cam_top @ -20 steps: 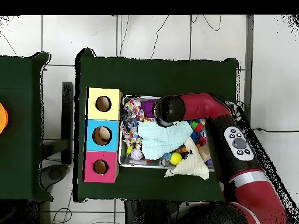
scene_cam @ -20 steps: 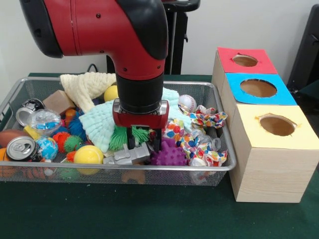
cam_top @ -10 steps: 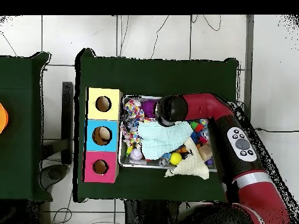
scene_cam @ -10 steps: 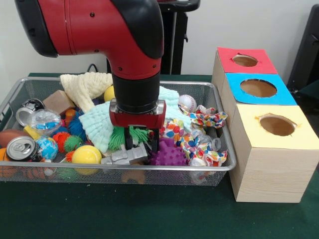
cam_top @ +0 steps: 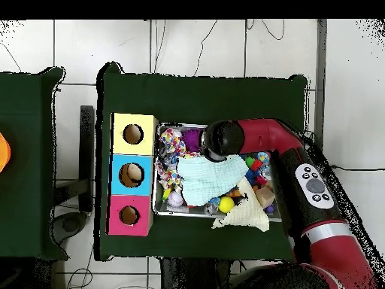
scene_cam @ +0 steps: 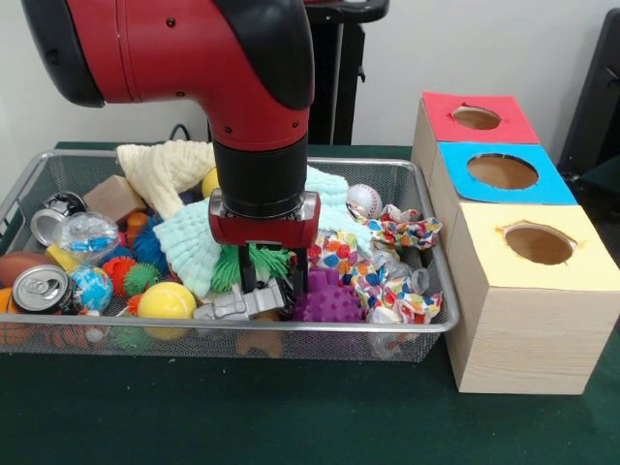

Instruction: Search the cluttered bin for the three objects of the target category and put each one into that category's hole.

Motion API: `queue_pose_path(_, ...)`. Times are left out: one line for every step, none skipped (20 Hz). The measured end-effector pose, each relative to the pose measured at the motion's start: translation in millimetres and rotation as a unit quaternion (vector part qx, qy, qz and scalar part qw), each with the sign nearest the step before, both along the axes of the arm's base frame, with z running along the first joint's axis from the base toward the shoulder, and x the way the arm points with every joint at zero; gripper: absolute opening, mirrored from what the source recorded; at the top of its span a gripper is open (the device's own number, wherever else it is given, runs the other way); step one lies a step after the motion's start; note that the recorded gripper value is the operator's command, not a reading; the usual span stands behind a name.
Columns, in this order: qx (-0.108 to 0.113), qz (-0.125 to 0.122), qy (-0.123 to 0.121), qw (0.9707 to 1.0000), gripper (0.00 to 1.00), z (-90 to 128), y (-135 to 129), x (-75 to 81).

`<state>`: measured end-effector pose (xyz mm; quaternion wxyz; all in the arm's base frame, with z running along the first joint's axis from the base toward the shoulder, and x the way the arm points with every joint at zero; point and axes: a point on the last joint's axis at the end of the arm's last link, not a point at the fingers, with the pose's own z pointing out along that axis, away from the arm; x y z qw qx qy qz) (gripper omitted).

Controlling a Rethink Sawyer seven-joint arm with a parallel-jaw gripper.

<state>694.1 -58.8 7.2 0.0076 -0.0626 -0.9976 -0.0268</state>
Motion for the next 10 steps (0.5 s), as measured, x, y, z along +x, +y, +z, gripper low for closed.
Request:
queue_pose_path(0.000, 0.000, 0.000, 1.0000, 1.00, 0.2, -0.2, 0.3)
queue_pose_path(0.001, -0.001, 0.000, 1.0000, 1.00, 0.6, -1.0, 0.5)
queue_pose_path(0.001, -0.001, 0.001, 1.0000, 1.00, 0.6, -1.3, 0.5)
queue_pose_path(0.001, -0.002, 0.001, 1.0000, 1.00, 0.5, -1.9, 0.4)
queue_pose_path(0.001, -0.002, 0.002, 1.0000, 1.00, 0.4, -2.4, 0.3)
queue_pose_path(0.001, -0.002, 0.002, 1.0000, 1.00, 0.3, -2.8, 0.2)
queue_pose_path(0.002, -0.003, 0.002, 1.0000, 1.00, 0.2, -3.0, 0.2)
queue_pose_path(0.002, -0.003, 0.002, 1.0000, 1.00, 0.1, -3.1, 0.2)
queue_pose_path(0.002, -0.003, 0.002, 1.0000, 1.00, 0.1, -3.2, 0.2)
queue_pose_path(0.002, -0.003, 0.002, 1.0000, 1.00, 0.1, -3.1, 0.2)
